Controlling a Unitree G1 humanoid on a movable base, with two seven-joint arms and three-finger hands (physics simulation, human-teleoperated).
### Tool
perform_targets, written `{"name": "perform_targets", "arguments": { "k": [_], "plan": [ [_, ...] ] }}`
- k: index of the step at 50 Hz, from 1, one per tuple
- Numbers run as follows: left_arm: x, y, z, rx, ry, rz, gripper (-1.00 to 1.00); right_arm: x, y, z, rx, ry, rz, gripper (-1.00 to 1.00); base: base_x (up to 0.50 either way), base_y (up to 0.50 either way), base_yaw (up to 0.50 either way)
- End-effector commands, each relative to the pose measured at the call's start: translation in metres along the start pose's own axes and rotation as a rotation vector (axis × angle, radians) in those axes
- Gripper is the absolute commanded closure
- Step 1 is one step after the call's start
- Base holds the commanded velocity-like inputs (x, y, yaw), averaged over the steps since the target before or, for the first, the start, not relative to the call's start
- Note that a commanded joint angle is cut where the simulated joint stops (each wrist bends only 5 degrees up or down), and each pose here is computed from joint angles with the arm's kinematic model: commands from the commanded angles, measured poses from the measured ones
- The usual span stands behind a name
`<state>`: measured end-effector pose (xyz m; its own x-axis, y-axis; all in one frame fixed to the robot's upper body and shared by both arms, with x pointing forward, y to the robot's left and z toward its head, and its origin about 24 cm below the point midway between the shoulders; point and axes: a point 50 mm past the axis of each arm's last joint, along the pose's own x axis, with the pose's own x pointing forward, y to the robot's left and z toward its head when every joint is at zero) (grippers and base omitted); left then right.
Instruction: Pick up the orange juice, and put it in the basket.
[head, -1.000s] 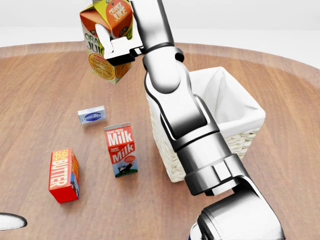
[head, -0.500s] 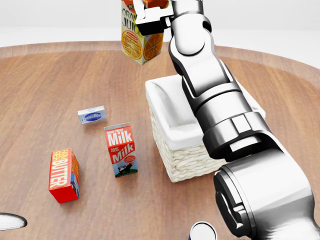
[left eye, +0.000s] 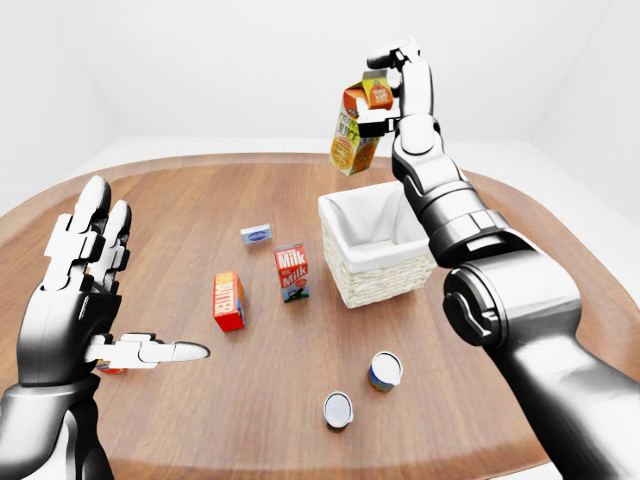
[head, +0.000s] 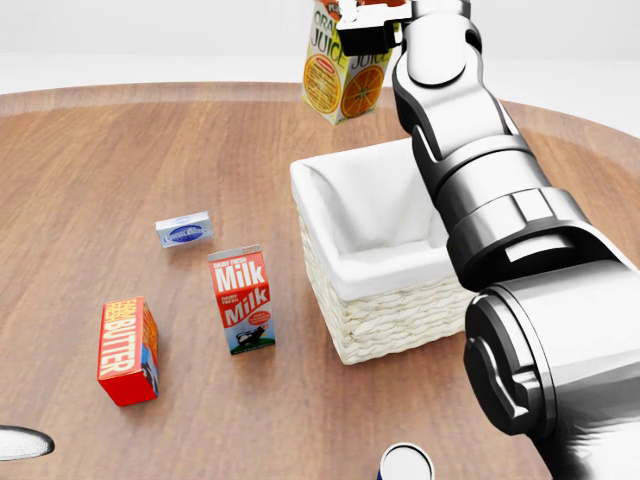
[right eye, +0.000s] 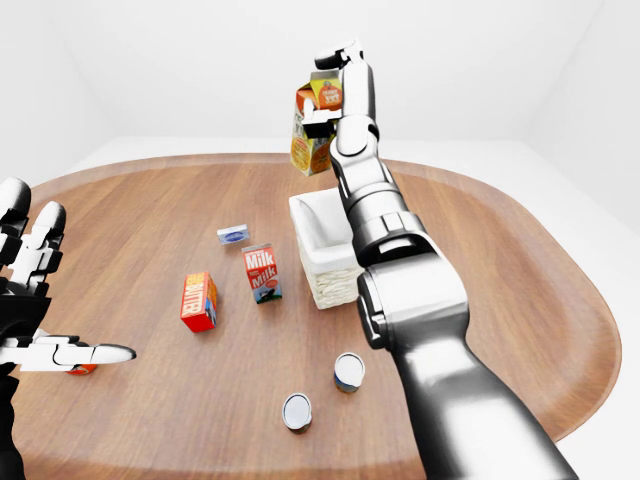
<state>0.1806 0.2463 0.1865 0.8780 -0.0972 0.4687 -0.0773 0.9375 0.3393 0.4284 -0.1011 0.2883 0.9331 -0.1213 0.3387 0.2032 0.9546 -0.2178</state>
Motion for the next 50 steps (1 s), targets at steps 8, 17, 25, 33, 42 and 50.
{"name": "perform_targets", "arguments": {
  "k": [8,17,25,33,42,50],
  "plan": [
    [0.000,0.000,0.000,0.001,0.000,0.000,-1.00,0.006,-0.021,-0.001,0.063,0.042,-0.090,1.00,0.00,0.00,0.00],
    [0.000,0.000,0.000,0.000,0.000,0.000,-1.00,0.004,-0.022,-0.009,0.042,0.062,-0.112,1.00,0.00,0.00,0.00],
    [0.000,0.000,0.000,0.000,0.000,0.000,-1.00,0.000,-0.019,-0.022,-0.024,0.080,-0.124,1.00,0.00,0.00,0.00],
    [-0.002,-0.004,-0.001,0.001,0.011,-0.023,-1.00,-0.007,-0.012,-0.035,-0.201,0.057,-0.133,1.00,0.00,0.00,0.00],
    [-0.002,-0.004,-0.001,0.001,0.011,-0.024,-1.00,-0.010,-0.011,-0.038,-0.291,0.027,-0.173,1.00,0.00,0.00,0.00],
    [-0.002,-0.004,0.000,0.003,0.010,-0.025,-1.00,-0.012,-0.007,-0.042,-0.330,0.021,-0.154,1.00,0.00,0.00,0.00]
  ]
}}
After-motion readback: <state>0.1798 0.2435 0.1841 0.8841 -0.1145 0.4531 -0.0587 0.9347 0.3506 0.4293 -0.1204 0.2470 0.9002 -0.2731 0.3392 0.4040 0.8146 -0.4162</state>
